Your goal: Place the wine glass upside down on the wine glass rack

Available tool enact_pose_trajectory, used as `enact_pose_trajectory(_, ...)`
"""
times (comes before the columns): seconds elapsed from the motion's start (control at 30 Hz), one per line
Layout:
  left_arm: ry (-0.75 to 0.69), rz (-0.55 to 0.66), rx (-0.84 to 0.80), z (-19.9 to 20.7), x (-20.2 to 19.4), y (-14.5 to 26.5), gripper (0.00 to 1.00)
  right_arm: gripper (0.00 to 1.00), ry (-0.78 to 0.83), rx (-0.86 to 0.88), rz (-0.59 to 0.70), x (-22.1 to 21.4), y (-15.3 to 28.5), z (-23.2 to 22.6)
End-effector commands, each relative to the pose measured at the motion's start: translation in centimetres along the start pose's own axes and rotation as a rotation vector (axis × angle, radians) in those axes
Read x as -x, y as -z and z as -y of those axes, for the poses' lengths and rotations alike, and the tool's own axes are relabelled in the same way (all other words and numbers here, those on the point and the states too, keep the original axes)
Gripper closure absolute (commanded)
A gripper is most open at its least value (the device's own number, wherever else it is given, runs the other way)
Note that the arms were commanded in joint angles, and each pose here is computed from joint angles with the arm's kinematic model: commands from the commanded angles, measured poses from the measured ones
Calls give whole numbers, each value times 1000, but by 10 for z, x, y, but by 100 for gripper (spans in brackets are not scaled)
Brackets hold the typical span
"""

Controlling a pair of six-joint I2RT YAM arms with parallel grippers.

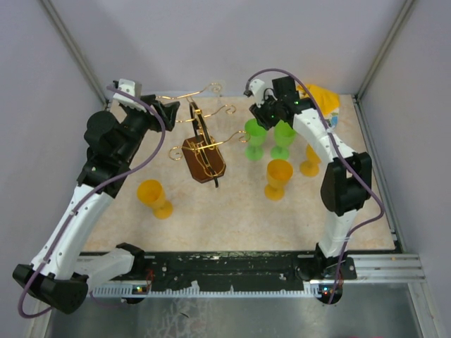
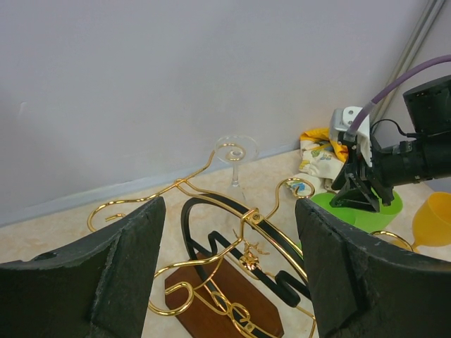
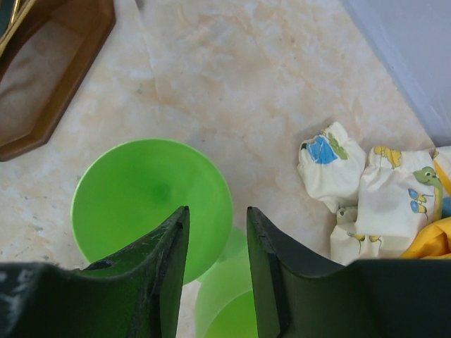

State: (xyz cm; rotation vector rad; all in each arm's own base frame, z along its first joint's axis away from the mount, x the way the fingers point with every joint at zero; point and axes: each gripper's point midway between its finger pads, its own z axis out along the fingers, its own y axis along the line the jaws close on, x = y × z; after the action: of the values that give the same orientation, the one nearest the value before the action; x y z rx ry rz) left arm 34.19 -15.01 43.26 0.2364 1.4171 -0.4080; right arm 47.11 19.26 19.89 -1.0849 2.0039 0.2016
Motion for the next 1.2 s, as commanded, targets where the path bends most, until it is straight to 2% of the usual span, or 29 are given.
enact_pose_trajectory(0.0,-11,26,1,-1,14,0,19,62,32,-39,14,13,2,10)
enact_pose_trajectory(0.2,-10,25,2,-1,13,1,19,79,32,-38,6,12,0,10)
enact_pose_trajectory(0.37,-1,25,-7,1,15,1,19,100,29,-47,2,12,1,12)
enact_pose_trajectory(0.53,70,22,1,3,24,-1,19,100,7,-165,19,24,19,32)
enact_pose_trajectory(0.6,127,-17,34,0,21,-8,19,100,-3,-248,43,34,33,46)
enact_pose_trajectory(0.7,220,-72,79,-2,21,-20,15,100,-27,-373,148,63,61,67)
enact_pose_trajectory(0.93,481,-101,51,12,32,-41,10,100,-65,-561,566,147,156,86)
enact_pose_trajectory(1.03,623,-90,40,13,36,-41,9,100,-66,-588,738,171,186,80)
enact_pose_trajectory(1.17,859,-93,43,5,35,-37,10,100,-38,-579,887,191,210,62)
